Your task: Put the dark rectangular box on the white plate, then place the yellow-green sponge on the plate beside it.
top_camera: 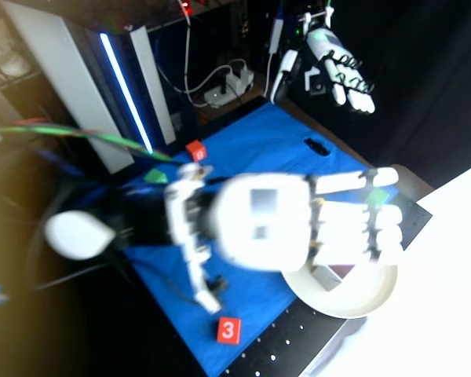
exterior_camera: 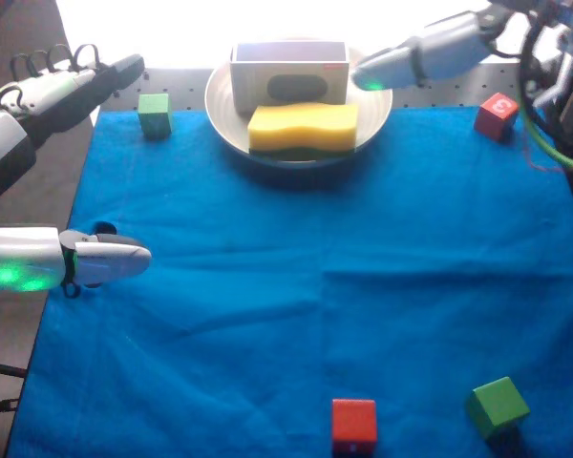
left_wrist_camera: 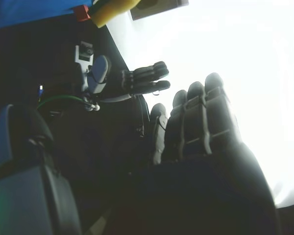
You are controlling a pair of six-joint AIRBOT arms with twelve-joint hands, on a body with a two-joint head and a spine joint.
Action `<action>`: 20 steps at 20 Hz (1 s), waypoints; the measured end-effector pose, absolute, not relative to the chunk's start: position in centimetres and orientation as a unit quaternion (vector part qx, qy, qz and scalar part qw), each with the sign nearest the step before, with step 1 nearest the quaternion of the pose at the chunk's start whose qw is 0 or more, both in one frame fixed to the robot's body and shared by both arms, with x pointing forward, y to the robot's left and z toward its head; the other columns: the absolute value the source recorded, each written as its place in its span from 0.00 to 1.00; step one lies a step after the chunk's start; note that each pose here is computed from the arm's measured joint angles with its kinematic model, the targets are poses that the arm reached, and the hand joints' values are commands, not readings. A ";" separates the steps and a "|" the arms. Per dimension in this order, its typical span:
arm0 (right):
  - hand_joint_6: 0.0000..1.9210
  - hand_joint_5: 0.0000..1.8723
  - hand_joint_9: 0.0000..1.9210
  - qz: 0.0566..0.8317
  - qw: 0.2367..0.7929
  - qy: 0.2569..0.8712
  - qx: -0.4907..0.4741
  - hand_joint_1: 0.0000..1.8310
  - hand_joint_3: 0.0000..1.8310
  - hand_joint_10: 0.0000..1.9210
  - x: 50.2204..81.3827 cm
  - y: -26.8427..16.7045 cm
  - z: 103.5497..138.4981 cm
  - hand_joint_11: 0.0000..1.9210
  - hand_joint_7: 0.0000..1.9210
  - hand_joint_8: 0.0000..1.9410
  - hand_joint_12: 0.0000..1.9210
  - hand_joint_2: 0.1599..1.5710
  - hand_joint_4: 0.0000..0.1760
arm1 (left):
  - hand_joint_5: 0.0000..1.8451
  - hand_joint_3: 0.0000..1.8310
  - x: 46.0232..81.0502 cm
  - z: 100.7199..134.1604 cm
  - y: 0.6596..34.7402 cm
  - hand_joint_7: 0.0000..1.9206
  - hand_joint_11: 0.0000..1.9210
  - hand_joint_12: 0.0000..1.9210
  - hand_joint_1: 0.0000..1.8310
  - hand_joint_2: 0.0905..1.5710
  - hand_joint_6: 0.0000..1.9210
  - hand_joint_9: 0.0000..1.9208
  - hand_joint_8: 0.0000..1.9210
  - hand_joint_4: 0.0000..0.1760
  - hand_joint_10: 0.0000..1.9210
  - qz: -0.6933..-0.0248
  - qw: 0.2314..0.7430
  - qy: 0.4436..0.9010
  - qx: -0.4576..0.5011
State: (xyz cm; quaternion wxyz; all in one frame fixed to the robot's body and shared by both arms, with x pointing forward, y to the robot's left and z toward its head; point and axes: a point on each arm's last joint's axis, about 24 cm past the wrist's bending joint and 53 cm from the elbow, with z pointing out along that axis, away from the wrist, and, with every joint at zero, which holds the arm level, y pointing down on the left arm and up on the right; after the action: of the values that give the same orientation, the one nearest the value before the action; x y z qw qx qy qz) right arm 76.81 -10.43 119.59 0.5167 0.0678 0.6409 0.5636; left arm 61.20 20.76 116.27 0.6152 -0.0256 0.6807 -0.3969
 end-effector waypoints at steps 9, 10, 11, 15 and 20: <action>0.00 0.00 0.00 0.614 0.512 0.585 0.139 0.45 0.00 0.00 71.4 -17.0 118.4 0.00 0.03 0.01 0.00 0.41 1.00 | 0.00 0.00 60.5 118.9 20.6 0.00 0.00 0.00 0.43 0.50 0.00 0.00 0.00 0.52 0.00 -0.419 0.639 0.644 -0.020; 0.00 0.00 0.00 0.616 0.513 0.579 0.152 0.49 0.00 0.00 70.7 -18.2 118.1 0.00 0.01 0.00 0.00 0.43 1.00 | 0.00 0.00 60.3 119.6 20.6 0.00 0.00 0.00 0.44 0.50 0.00 0.00 0.00 0.66 0.00 -0.423 0.645 0.636 -0.020; 0.00 0.00 0.00 0.618 0.514 0.573 0.159 0.52 0.00 0.00 70.1 -18.9 118.1 0.00 0.01 0.00 0.00 0.43 1.00 | 0.00 0.00 60.1 120.1 20.6 0.00 0.00 0.00 0.42 0.50 0.00 0.00 0.00 0.78 0.00 -0.427 0.649 0.629 -0.016; 0.00 0.00 0.02 0.624 0.544 0.536 0.166 0.50 0.00 0.01 65.9 -22.4 119.4 0.00 0.01 0.00 0.00 0.43 1.00 | 0.00 0.00 59.6 121.1 20.9 0.00 0.01 0.00 0.37 0.51 0.00 0.00 0.00 0.93 0.00 -0.440 0.658 0.611 -0.023; 0.00 0.00 0.02 0.599 0.558 0.543 0.186 0.45 0.00 0.00 62.2 -25.5 118.1 0.00 0.01 0.00 0.00 0.38 1.00 | 0.00 0.00 58.9 120.8 21.7 0.00 0.03 0.01 0.32 0.52 0.00 0.00 0.00 0.79 0.00 -0.442 0.660 0.606 -0.040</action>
State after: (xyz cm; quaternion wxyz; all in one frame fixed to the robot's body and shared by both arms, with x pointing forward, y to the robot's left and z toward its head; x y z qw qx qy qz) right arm 62.17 -25.49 118.13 0.5581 0.1863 0.5426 0.5995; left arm 58.95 21.70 120.85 0.6603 -0.0399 0.6059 -0.4419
